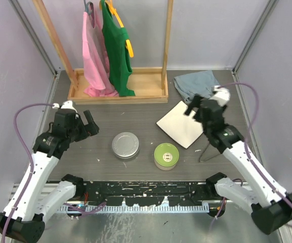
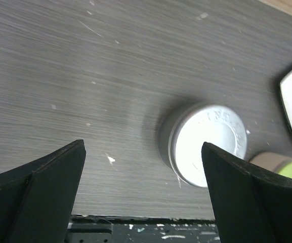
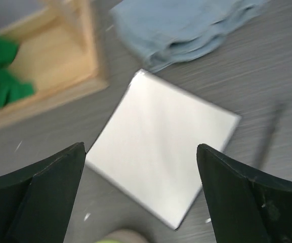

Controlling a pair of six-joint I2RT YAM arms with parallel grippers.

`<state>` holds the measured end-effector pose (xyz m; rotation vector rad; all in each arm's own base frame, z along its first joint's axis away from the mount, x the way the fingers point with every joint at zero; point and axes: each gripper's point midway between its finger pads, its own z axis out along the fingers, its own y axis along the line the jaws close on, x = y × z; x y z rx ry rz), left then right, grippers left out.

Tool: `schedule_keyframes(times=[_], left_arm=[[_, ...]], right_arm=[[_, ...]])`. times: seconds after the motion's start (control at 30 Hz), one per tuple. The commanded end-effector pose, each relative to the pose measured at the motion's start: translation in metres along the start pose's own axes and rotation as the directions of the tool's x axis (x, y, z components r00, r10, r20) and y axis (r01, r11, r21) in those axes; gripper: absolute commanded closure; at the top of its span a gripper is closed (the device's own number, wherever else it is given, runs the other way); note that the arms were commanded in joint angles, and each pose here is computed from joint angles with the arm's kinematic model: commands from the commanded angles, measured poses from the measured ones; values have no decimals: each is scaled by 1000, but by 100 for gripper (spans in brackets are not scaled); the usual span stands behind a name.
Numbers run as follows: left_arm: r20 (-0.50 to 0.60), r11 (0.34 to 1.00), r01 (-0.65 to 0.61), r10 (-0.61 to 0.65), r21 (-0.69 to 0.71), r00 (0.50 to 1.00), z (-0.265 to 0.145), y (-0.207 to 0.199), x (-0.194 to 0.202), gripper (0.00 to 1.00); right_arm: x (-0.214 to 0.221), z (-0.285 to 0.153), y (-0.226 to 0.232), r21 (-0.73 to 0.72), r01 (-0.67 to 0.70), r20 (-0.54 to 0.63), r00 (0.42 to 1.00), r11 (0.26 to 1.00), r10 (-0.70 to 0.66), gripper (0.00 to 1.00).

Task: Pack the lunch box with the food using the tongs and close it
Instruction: Reset both arms

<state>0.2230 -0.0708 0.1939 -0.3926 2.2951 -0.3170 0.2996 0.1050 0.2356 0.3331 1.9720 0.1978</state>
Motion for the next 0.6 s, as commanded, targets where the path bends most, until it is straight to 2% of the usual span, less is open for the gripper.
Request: schedule_keyframes(times=[0.0, 0.13, 0.33, 0.43, 0.57], left_arm=[[79, 990, -46, 57, -135, 995, -14, 28, -40, 2], [131, 991, 28, -11, -129, 991, -35, 40, -76, 2], [316, 980, 9, 54, -197, 947, -98, 38, -134, 2], [377, 987, 11, 52, -163, 925, -117, 28, -149, 2], [365, 992, 18, 28, -121, 931, -112, 21, -145, 2]], right_arm=[[-48, -10, -74, 158, -49, 115, 993, 986, 31, 4], [-97, -42, -70, 99, 4, 188, 982, 995, -23, 0], [-172, -108, -40, -9, 103, 318, 943, 995, -95, 0], [-187, -123, -41, -6, 87, 362, 929, 996, -78, 0], [-178, -117, -48, 25, 94, 341, 935, 995, -97, 0]])
